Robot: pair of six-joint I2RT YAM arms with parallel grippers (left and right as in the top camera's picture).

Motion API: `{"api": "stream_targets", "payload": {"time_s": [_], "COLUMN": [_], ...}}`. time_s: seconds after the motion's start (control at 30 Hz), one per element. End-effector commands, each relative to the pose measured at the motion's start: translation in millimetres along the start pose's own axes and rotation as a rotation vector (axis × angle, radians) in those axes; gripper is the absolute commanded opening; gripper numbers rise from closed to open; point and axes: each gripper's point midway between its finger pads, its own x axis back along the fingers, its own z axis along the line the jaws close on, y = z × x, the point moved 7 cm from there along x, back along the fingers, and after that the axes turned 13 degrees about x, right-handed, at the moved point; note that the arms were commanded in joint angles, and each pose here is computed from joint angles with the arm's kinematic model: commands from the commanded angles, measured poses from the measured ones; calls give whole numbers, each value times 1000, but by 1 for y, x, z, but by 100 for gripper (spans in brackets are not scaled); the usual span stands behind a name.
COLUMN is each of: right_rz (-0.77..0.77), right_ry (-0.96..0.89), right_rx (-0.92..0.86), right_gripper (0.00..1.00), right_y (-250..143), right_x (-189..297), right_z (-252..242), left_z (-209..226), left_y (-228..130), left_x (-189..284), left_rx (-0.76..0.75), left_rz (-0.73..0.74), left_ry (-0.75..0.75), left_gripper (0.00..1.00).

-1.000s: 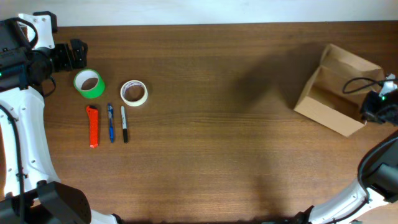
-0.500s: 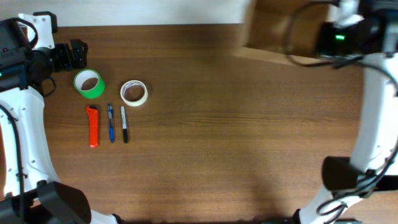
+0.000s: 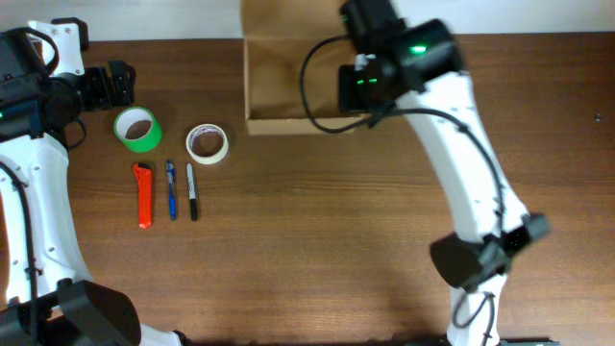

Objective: Pack container

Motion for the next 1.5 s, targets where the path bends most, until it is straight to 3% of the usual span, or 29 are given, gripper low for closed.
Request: {"api": "stream_targets", "payload": {"time_s": [0.0,0.4,0.83,1.47], "right_rz": [57,217,293,296], "right_ry": [-47,-73,7,49], "right_rx": [-31,-13,-6,-2], "right_gripper": [4,4,4,6], "right_y": [3,-3,-13,-13], "right_x": [-38,-125,-157,-167], "right_z": [4,13,31,41], "left_z": [-2,-2,-2,-2], "left_y": [6,6,6,6], "left_x": [5,5,5,5], "left_rx": [-20,-20,-20,-20], "left_rz": [-17,-17,-16,-17], "left_ry": [-16,-16,-16,-16], "left_gripper": [100,100,100,100]}}
